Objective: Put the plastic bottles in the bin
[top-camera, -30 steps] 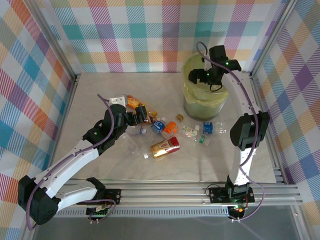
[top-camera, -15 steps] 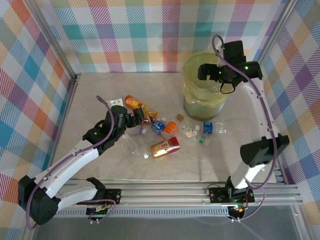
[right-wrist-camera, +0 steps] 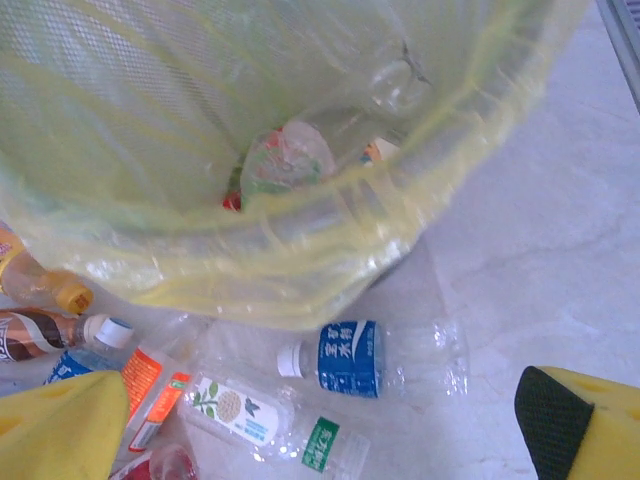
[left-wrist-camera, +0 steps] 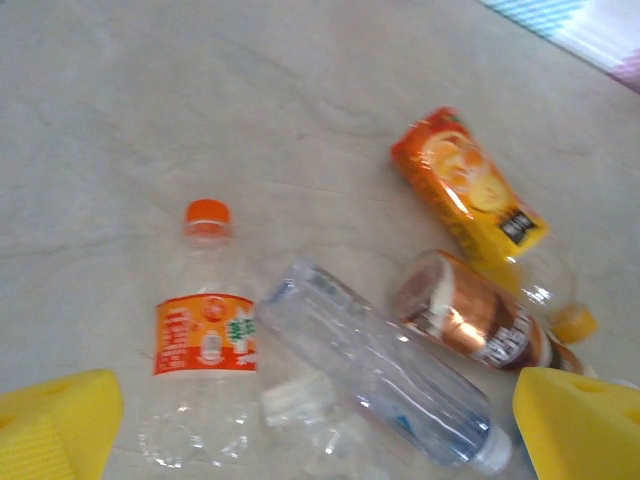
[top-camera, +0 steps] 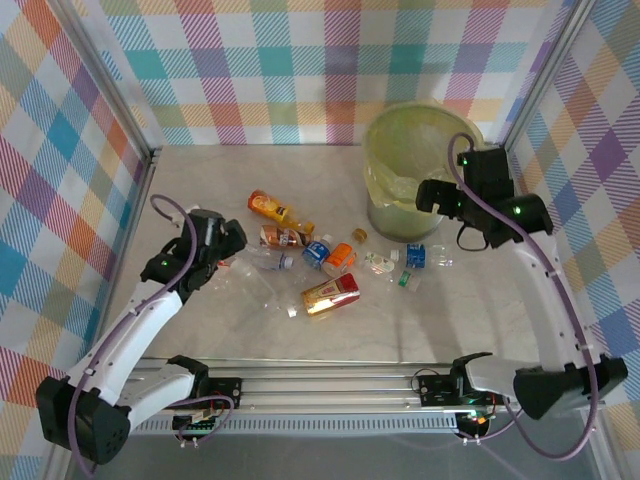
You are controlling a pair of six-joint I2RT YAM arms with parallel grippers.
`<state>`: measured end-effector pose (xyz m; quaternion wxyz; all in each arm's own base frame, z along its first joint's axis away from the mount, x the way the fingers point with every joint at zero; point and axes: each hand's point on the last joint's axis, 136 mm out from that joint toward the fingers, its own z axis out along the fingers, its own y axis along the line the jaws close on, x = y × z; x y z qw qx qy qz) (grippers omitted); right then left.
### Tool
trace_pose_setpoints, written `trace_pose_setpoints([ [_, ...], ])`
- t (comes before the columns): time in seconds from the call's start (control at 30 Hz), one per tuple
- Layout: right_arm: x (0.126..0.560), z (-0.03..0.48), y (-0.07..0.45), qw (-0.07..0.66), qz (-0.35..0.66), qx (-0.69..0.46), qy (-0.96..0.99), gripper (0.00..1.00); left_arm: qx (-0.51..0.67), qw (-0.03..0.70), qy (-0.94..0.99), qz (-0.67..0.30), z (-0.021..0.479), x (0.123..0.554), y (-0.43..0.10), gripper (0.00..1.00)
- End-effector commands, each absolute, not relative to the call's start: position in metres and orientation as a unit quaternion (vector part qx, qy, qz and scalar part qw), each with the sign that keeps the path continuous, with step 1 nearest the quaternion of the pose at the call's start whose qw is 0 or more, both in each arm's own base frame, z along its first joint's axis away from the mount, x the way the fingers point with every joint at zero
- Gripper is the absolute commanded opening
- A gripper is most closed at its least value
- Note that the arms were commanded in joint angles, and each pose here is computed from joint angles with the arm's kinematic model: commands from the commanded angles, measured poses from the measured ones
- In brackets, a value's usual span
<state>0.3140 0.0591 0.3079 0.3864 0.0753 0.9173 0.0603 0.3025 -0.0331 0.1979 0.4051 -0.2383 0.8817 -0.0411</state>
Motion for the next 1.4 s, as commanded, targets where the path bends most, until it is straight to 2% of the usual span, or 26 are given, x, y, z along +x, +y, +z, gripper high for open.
trace_pose_setpoints([
  [0.0,0.309,0.309,0.051,0.407,0.064,0.114,0.904,1.00,-0.241,0.356,0.901,-0.062,0.174,0.300,-0.030,1.00],
  [0.4,0.302,0.278,0.054,0.374,0.072,0.127,0.916,1.00,-0.265,0.274,0.920,-0.092,0.115,0.314,-0.014,1.00],
  [0.77,0.305,0.270,0.058,0.368,0.081,0.129,0.917,1.00,-0.313,0.249,0.911,-0.100,0.081,0.315,0.003,0.87],
  [1.37,0.308,0.266,0.061,0.362,0.087,0.128,0.919,1.00,-0.373,0.215,0.895,-0.121,0.044,0.309,0.012,0.83],
])
